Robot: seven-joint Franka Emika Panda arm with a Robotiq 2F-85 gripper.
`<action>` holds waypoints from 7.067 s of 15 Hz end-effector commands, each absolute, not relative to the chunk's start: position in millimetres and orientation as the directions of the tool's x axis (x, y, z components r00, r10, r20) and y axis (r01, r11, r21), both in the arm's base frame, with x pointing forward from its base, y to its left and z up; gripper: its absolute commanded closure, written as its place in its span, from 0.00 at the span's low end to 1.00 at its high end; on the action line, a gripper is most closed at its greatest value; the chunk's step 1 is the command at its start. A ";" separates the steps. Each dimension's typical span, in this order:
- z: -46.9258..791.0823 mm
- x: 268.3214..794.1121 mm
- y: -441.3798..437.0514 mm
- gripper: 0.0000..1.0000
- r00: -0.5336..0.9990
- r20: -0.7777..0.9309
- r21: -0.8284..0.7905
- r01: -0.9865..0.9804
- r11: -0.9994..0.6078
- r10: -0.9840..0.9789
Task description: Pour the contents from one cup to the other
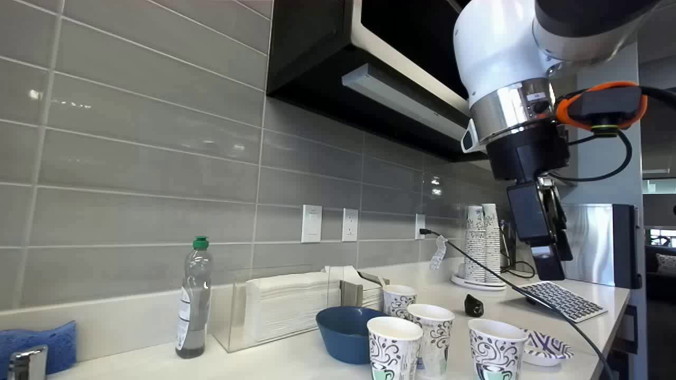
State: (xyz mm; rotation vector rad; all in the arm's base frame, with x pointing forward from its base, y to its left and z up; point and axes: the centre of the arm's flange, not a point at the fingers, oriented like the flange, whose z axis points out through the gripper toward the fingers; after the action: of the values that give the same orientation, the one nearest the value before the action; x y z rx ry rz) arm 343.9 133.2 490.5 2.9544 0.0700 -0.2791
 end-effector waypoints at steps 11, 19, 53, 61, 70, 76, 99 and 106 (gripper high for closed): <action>479.7 340.5 113.4 0.00 0.988 -0.153 0.162 0.016 -0.987 -0.010; 457.0 354.3 73.7 0.00 0.998 -0.046 0.161 -0.024 -0.987 -0.032; 357.2 391.9 -49.6 0.31 0.971 0.228 0.111 -0.097 -0.989 -0.070; 345.2 390.2 -55.5 0.88 0.978 0.197 0.102 -0.086 -0.991 -0.064; 394.5 368.5 -50.3 0.99 0.959 0.274 0.134 -0.107 -0.985 -0.067; 462.4 358.7 -27.4 0.99 0.945 0.326 0.263 -0.086 -0.961 0.005; 516.9 386.6 12.7 0.99 0.865 0.415 0.478 0.058 -0.876 0.283; 514.2 393.4 17.6 0.99 0.877 0.388 0.484 0.069 -0.872 0.284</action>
State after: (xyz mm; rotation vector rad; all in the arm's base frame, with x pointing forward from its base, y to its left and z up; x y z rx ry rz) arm 389.0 12.8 514.6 2.5817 0.2527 0.6619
